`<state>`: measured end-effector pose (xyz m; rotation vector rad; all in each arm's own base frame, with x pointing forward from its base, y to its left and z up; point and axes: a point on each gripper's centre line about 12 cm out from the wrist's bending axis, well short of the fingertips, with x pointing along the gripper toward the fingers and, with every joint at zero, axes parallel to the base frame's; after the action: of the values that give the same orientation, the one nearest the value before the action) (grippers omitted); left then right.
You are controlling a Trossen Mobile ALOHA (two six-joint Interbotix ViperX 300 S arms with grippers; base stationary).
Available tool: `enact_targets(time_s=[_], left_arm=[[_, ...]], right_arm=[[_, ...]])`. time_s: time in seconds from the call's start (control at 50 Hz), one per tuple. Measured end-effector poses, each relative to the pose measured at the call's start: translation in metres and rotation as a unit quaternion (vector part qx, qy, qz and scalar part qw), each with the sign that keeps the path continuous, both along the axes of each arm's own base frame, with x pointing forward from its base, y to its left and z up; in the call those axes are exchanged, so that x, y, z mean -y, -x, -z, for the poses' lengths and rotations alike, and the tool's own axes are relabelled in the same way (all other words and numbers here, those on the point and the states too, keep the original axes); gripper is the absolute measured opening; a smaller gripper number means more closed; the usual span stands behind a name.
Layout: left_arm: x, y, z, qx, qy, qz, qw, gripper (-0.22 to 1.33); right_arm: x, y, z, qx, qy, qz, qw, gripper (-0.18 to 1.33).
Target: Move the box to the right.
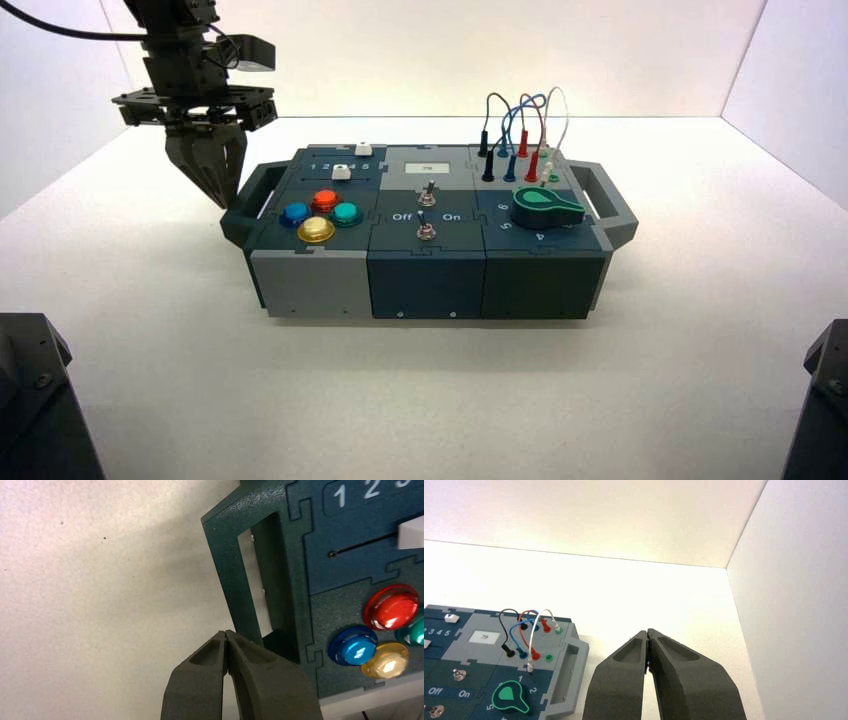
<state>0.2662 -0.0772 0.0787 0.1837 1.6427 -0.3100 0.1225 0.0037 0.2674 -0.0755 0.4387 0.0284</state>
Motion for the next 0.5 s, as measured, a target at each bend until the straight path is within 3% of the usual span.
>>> enact_targets(time_s=[0.5], left_arm=[[0.0006,-0.0045,0.0014,0.015,0.0,0.01,0.9998,-0.16]], right_arm=[[0.0002,-0.0001,0.0003,-0.002,0.0,0.001,1.0,-0.14]])
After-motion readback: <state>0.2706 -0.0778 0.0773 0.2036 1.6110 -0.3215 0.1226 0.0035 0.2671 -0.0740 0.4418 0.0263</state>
